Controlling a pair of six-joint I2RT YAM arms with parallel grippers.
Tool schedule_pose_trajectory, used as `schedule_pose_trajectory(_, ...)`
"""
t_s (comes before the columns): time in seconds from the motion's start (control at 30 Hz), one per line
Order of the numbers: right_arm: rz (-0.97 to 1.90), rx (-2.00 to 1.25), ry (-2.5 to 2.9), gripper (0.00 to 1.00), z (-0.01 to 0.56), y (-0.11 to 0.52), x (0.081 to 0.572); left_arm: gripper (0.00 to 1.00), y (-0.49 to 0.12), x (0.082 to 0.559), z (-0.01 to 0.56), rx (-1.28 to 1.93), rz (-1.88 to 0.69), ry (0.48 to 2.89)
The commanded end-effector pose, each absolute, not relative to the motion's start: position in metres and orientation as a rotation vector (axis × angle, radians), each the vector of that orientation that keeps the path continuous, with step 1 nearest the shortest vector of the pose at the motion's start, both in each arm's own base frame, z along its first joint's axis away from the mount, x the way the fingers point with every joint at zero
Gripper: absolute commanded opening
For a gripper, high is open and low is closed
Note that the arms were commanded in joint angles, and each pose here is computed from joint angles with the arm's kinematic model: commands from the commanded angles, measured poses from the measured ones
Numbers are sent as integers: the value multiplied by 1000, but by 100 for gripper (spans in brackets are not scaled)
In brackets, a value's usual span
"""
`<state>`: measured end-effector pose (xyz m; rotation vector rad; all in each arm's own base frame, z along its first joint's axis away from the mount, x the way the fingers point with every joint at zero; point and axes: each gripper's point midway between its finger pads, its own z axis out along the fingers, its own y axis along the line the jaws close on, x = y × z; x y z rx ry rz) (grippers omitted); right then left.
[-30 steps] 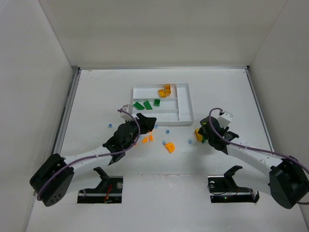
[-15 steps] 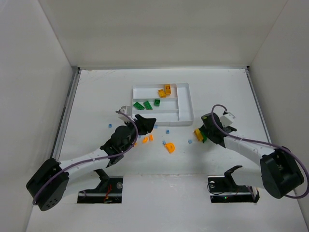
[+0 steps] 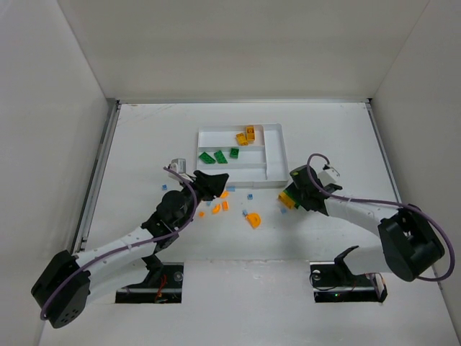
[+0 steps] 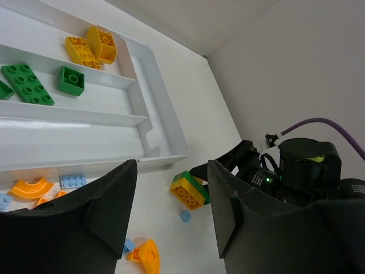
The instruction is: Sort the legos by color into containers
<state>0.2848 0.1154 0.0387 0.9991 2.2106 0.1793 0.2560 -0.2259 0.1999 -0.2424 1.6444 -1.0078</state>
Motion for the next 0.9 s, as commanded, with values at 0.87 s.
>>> schedule_pose_trajectory(0.87,390,931,2066,29,100,129,303,56,-263,245,198,-128,-1092,1697)
